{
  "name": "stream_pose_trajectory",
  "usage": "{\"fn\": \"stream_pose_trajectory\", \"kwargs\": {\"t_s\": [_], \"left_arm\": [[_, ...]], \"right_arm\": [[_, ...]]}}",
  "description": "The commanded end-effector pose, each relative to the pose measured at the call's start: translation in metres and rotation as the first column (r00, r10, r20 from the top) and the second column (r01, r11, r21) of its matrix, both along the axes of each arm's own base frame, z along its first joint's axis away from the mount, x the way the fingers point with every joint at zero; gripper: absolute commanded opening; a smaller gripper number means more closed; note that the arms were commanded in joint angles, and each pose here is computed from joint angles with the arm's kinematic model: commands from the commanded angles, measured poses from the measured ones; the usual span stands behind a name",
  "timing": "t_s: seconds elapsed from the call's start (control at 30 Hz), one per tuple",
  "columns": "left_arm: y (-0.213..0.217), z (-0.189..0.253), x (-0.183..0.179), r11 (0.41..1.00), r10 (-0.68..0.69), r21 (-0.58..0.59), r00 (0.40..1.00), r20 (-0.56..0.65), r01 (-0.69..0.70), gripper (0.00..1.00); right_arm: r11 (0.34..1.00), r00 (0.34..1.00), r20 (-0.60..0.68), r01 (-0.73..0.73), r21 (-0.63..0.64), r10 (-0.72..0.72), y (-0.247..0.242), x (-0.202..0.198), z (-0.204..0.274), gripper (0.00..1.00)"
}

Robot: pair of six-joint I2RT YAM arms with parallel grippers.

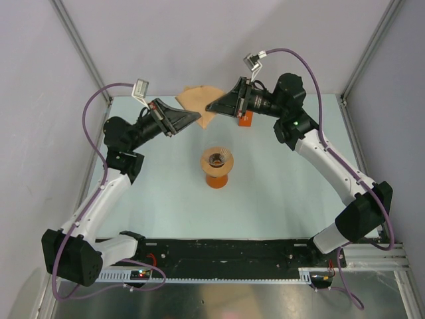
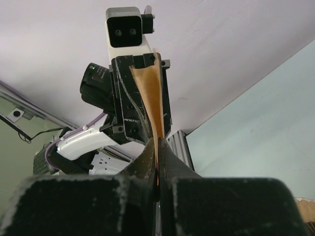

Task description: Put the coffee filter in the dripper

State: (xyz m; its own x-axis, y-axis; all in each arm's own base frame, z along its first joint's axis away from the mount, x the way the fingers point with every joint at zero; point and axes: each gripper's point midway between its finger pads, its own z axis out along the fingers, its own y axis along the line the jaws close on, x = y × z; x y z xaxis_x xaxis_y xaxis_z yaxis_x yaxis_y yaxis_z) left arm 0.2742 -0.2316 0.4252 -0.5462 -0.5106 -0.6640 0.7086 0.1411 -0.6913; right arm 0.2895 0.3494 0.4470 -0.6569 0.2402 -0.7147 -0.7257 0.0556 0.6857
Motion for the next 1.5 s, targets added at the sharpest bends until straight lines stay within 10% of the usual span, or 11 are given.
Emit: {"fn": "stream_pose_trajectory", "kwargs": {"t_s": [0.0, 0.17, 0.37, 0.7, 0.93, 1.47], "left_arm": [[0.006, 0.032, -0.015, 1.000, 0.004, -0.022, 0.994, 0.106, -0.002, 0.08], [0.007, 0.036, -0.014, 0.999, 0.012, -0.037, 0.995, 0.098, -0.008, 0.00], [0.009, 0.042, -0.009, 0.998, 0.030, -0.064, 0.996, 0.082, -0.025, 0.00], [0.010, 0.037, -0.007, 0.996, 0.033, -0.081, 0.998, 0.058, -0.028, 0.00], [0.012, 0.036, -0.005, 0.996, 0.043, -0.082, 0.998, 0.055, -0.038, 0.07], [0.034, 0.057, 0.004, 0.989, 0.124, -0.092, 0.986, 0.113, -0.114, 0.17]], "right_arm": [[0.999, 0.998, 0.051, -0.024, 0.031, 0.022, -0.002, -0.011, 0.018, 0.03], [0.999, 0.999, 0.042, -0.022, 0.044, 0.021, -0.004, -0.009, 0.016, 0.60], [0.996, 0.997, 0.022, -0.072, 0.051, 0.071, 0.007, -0.023, 0.001, 0.74], [0.992, 0.995, 0.014, -0.104, 0.073, 0.103, 0.022, -0.022, -0.002, 0.45], [0.993, 0.995, 0.013, -0.103, 0.058, 0.102, 0.023, -0.024, -0.005, 0.03], [0.995, 0.996, -0.008, -0.090, 0.030, 0.090, 0.017, -0.026, -0.017, 0.00]]}}
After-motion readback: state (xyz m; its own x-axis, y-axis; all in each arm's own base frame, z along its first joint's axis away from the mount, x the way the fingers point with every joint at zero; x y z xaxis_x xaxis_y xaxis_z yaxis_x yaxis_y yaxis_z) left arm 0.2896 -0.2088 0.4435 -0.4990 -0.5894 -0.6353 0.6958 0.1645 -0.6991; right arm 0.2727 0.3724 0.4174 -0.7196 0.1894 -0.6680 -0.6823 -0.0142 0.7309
